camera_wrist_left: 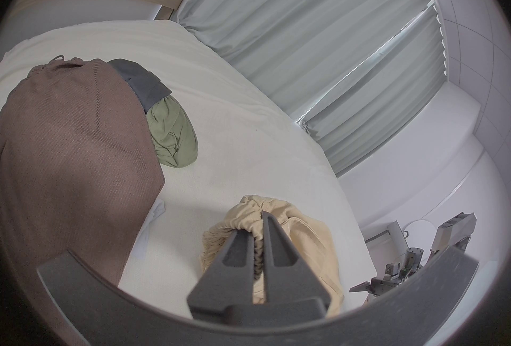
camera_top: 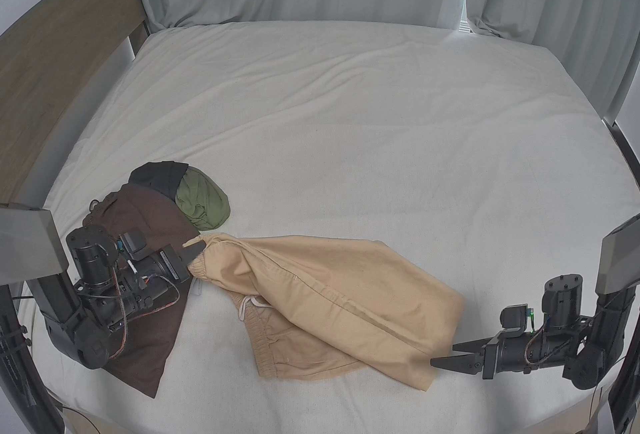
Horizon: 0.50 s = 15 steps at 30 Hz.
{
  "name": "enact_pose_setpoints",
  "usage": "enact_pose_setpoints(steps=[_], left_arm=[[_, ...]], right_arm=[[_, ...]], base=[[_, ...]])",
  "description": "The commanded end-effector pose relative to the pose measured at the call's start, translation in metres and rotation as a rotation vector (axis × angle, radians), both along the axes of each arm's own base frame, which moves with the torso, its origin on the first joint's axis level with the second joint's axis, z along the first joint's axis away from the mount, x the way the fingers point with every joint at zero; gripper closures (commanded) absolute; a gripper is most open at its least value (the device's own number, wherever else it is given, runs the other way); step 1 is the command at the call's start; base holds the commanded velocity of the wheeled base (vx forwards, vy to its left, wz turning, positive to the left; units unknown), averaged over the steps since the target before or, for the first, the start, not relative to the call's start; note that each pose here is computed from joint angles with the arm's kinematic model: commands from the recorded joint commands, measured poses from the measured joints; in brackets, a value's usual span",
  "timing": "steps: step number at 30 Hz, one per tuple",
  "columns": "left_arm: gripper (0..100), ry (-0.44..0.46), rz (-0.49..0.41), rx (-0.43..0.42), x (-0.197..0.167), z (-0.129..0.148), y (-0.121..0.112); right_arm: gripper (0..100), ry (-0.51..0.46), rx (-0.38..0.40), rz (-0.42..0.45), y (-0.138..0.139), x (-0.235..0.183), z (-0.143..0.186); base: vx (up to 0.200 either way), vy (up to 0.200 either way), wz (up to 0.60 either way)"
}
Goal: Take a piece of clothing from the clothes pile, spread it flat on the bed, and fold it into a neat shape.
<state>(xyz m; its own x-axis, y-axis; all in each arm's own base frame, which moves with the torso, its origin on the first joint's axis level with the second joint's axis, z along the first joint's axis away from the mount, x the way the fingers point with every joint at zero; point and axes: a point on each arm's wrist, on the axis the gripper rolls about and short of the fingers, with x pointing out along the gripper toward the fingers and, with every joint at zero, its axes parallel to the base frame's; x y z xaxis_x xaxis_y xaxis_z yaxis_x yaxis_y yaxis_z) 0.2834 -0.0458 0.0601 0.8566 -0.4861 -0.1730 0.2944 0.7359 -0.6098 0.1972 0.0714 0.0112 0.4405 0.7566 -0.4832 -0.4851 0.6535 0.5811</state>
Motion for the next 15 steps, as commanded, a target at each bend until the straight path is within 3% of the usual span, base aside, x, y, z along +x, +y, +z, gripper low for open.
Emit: enact_pose_setpoints(steps=[1,15], left_arm=[[100,0.002,-0.001,0.0,0.0,-0.001,0.0],[100,0.005,-0.004,0.0,0.0,-0.001,-0.001]], right_arm=[[0,0.055,-0.008,-0.005,0.002,-0.001,-0.014],[0,0.106,-0.013,-0.006,0.011,-0.002,-0.025]], base=[[0.0,0.0,0.0],[0.0,0.0,0.0]])
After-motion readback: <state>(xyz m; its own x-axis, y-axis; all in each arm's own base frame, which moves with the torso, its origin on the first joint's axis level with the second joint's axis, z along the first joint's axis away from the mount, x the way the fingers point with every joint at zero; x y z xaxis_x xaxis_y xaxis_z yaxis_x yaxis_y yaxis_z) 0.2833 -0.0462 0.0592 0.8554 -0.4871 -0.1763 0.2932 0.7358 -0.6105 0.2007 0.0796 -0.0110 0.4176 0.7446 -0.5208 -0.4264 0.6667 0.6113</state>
